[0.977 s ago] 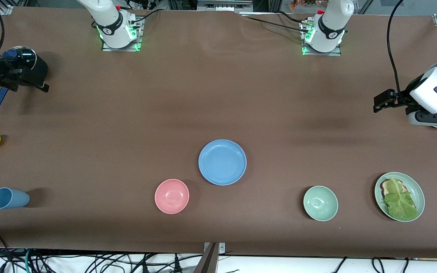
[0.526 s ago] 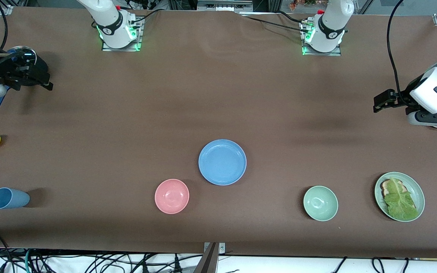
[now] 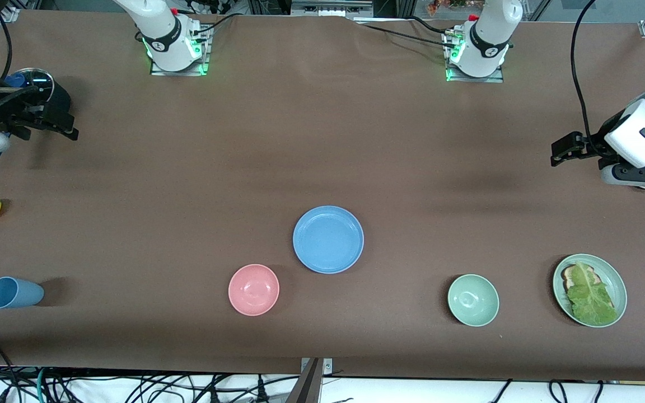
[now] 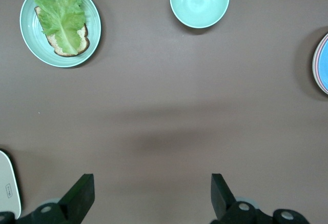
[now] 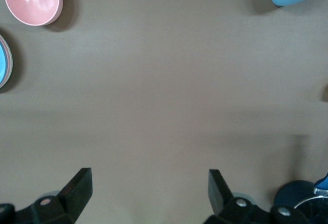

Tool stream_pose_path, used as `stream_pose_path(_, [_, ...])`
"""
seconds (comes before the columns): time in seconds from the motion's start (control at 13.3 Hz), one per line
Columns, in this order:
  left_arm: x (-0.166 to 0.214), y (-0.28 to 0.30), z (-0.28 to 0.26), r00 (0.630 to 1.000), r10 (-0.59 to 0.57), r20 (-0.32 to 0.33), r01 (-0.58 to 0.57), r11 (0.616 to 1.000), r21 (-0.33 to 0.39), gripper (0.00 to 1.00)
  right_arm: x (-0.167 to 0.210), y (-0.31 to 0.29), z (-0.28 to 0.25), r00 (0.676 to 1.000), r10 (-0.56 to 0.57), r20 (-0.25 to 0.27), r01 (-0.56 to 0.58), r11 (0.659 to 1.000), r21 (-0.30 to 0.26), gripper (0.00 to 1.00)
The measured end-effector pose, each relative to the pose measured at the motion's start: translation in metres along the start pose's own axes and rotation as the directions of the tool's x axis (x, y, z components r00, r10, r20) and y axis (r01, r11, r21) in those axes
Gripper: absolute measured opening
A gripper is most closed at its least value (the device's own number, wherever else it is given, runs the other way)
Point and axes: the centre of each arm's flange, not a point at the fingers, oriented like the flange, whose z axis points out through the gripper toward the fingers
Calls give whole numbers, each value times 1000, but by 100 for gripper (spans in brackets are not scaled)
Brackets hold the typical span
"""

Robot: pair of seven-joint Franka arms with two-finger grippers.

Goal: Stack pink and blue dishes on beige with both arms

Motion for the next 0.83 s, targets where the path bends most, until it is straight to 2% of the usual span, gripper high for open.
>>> stream_pose_path(0.83, [0, 0, 0, 1000, 0, 0, 0, 1000, 0, 100, 3, 2, 0, 999, -35, 3, 35, 999, -4, 100])
